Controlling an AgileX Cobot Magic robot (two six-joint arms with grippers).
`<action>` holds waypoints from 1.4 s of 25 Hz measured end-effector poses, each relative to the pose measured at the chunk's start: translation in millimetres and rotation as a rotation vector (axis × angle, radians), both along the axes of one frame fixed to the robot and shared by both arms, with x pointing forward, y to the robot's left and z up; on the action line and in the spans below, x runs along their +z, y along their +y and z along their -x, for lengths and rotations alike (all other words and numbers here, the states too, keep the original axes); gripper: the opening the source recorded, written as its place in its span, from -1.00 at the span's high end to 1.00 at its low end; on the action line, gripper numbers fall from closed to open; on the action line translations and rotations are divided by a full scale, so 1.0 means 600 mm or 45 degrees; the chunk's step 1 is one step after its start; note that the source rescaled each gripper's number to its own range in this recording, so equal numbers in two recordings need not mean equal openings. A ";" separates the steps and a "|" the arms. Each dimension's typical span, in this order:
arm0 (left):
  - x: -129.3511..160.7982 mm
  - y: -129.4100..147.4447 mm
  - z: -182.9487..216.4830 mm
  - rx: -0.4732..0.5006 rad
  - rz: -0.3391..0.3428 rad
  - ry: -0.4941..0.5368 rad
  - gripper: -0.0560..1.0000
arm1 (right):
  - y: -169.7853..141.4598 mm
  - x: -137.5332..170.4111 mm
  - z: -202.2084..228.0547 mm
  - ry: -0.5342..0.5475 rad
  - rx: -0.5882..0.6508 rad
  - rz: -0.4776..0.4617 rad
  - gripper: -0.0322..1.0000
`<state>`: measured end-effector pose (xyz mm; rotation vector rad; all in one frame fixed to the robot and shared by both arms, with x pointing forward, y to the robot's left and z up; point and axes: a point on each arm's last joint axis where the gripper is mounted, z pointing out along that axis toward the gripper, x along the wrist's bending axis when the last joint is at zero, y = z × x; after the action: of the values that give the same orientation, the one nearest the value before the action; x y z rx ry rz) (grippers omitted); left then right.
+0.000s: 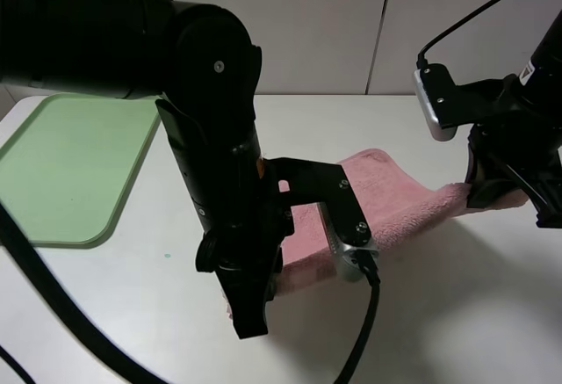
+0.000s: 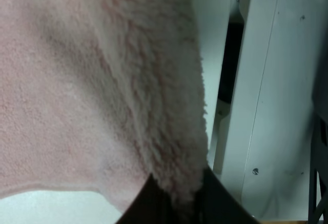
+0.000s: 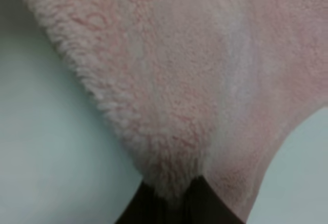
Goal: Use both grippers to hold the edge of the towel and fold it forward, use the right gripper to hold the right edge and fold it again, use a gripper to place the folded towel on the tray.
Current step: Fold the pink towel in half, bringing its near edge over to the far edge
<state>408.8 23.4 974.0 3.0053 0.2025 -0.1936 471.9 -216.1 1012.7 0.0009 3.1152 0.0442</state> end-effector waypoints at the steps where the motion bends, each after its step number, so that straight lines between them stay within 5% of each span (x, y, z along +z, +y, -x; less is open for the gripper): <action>1: 0.000 0.000 -0.001 0.005 0.003 -0.004 0.89 | 0.000 0.000 -0.001 -0.008 0.001 -0.001 0.94; 15: 0.000 0.022 -0.050 0.136 0.020 -0.113 0.89 | 0.002 -0.004 -0.013 -0.048 0.010 0.009 0.94; 35: 0.000 0.060 -0.108 0.278 0.051 -0.203 0.89 | 0.040 -0.021 -0.126 -0.120 0.001 -0.017 0.94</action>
<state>473.9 59.3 974.2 2.9117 0.4993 0.0615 547.2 -191.9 1000.3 -0.0016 3.0206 0.0628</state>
